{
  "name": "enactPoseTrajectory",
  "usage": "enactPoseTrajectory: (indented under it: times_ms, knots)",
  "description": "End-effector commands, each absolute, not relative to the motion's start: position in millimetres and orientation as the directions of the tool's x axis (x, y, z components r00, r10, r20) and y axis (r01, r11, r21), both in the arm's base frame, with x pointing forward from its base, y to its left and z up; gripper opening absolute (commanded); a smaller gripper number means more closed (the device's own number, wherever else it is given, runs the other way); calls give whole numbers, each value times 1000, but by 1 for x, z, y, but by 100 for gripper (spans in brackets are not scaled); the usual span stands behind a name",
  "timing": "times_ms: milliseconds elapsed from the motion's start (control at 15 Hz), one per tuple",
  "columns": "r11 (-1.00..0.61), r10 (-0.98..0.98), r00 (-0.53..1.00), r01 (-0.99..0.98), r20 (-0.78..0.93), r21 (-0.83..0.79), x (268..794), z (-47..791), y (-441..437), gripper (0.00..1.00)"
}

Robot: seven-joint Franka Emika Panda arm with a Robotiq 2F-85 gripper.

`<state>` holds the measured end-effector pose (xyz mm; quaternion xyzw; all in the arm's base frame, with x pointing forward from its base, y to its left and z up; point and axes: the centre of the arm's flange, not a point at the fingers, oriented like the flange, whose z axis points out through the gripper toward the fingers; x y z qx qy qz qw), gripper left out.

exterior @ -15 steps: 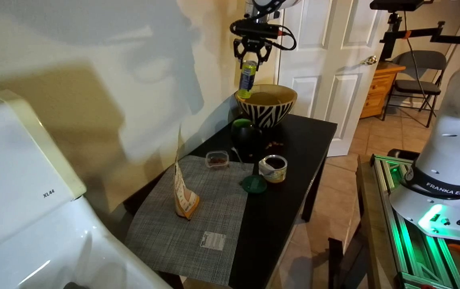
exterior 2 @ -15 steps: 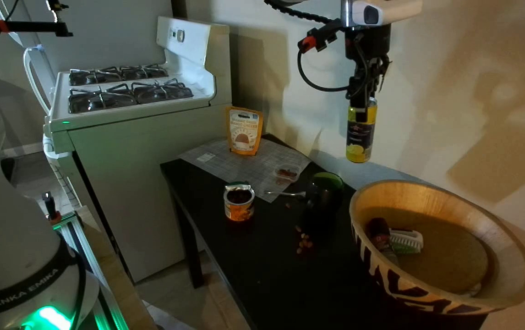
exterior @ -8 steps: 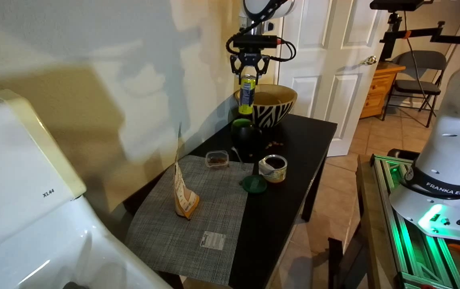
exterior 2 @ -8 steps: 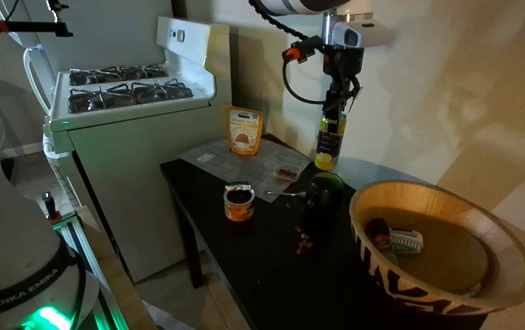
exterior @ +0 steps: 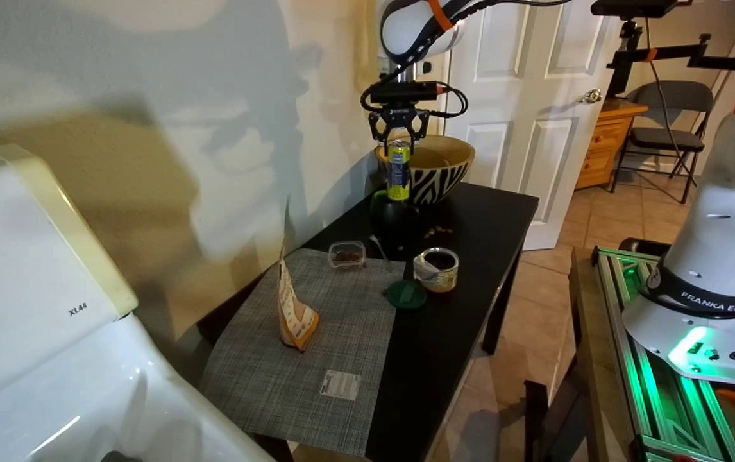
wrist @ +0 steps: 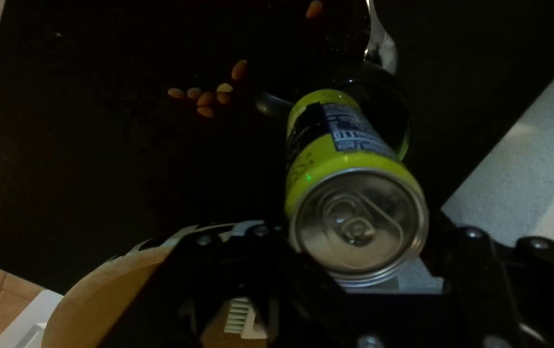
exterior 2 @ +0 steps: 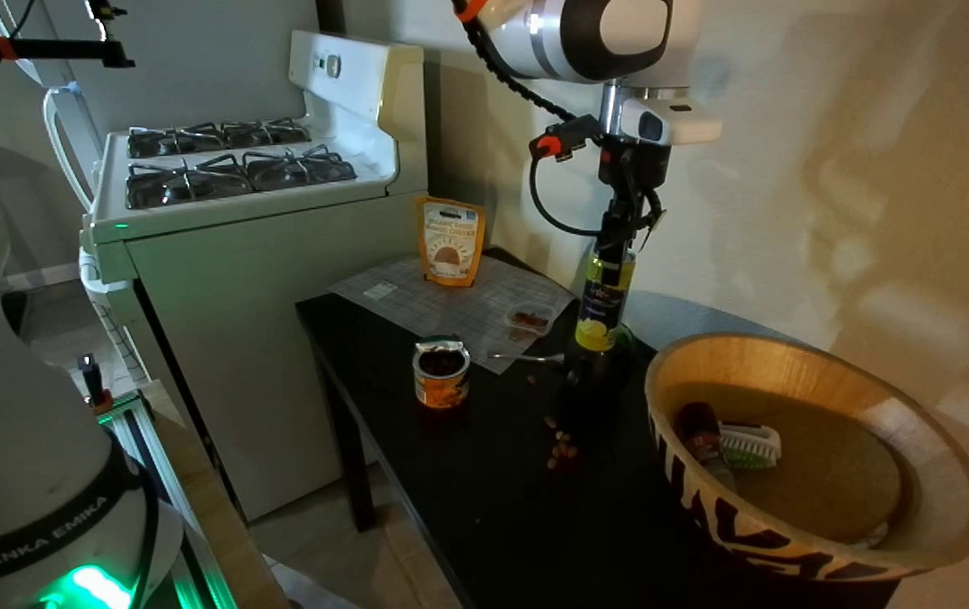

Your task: Put the can in the black cup

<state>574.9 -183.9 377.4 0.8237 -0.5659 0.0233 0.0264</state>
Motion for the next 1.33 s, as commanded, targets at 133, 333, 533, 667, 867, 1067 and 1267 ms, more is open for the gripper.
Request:
enactPoseTrajectory:
  times_ms: [133, 333, 533, 667, 867, 1067, 1267]
  knots:
    - [-358, -931, 356, -934, 82, -8, 590, 385, -194, 39]
    - [-360, -930, 358, -933, 80, 0, 595, 381, -194, 39]
    - [-366, -928, 365, -930, 75, -4, 601, 373, -194, 39]
    - [-369, -927, 368, -929, 68, -3, 603, 369, -194, 39]
    - [-381, -923, 381, -924, 62, 4, 605, 361, -190, 39]
    - [-400, -915, 400, -916, 52, 17, 606, 346, -183, 39]
    - [-411, -910, 412, -911, 57, 27, 609, 329, -178, 39]
